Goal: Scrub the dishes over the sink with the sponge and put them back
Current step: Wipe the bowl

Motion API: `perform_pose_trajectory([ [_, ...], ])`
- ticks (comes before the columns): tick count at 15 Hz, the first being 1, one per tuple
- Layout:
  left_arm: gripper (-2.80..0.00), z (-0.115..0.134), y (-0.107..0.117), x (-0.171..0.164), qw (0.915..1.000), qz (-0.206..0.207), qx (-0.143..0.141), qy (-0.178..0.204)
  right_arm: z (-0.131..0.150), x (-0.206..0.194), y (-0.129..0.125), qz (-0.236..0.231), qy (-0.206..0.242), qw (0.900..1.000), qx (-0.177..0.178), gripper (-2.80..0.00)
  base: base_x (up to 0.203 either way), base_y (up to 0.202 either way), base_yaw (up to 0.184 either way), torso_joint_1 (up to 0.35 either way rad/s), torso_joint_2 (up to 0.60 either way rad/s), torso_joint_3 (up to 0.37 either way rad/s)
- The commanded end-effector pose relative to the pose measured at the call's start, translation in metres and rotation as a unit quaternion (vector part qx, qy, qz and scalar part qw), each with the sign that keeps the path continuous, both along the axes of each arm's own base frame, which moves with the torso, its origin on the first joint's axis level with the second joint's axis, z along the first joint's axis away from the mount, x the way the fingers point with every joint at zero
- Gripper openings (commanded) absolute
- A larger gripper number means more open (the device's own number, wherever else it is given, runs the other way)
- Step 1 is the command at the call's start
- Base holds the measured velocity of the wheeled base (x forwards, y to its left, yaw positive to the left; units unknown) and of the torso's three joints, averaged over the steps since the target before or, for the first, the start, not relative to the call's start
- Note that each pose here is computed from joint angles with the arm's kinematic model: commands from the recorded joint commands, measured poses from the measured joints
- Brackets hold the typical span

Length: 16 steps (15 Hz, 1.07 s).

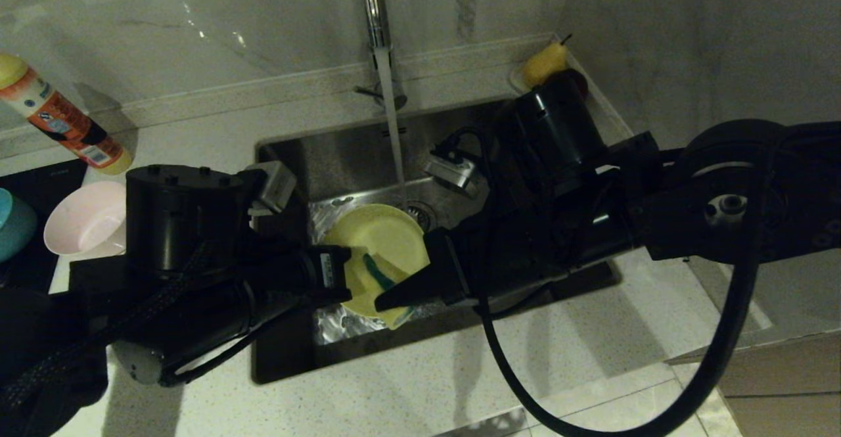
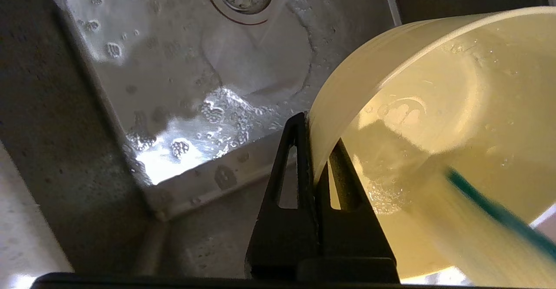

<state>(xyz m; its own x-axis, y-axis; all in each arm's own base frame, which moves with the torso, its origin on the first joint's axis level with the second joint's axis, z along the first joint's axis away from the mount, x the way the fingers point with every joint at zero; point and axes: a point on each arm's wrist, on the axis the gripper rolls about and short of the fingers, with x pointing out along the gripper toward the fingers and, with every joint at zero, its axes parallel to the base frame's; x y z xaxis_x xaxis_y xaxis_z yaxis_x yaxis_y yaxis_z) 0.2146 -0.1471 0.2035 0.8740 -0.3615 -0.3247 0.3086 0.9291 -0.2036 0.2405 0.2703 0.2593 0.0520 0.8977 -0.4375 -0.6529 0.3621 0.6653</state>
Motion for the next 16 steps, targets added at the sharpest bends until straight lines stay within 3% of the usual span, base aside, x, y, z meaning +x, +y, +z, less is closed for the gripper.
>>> perform_pose_trajectory([
  [1, -2.80, 0.001, 0.002, -0.005, 0.9999, -0.003, 0.004, -0.009, -0.001, 0.003, 0.002, -0.001, 0.002, 1.000, 0.000, -2.80, 0.000, 0.000, 0.000, 0.000, 0.00, 0.000],
  [3, -2.80, -0.010, 0.003, -0.007, 0.9985, -0.016, 0.042, -0.033, -0.004, 0.012, 0.010, -0.021, -0.004, 1.000, -0.009, -2.80, 0.000, 0.000, 0.000, 0.000, 0.00, 0.000],
  [5, -2.80, -0.017, 0.002, -0.011, 0.9967, -0.027, 0.057, -0.052, -0.005, 0.013, 0.013, -0.036, -0.002, 0.999, -0.018, -2.80, 0.000, 0.000, 0.000, 0.000, 0.00, 0.000],
  [10, -2.80, -0.027, 0.003, -0.011, 0.9956, -0.007, 0.075, -0.055, 0.002, 0.011, 0.016, -0.042, -0.004, 0.999, -0.025, -2.80, 0.000, 0.000, 0.000, 0.000, 0.00, 0.000],
  [16, -2.80, -0.028, 0.003, -0.014, 0.9946, -0.013, 0.080, -0.065, 0.008, 0.016, 0.019, -0.054, -0.007, 0.998, -0.034, -2.80, 0.000, 0.000, 0.000, 0.000, 0.00, 0.000],
])
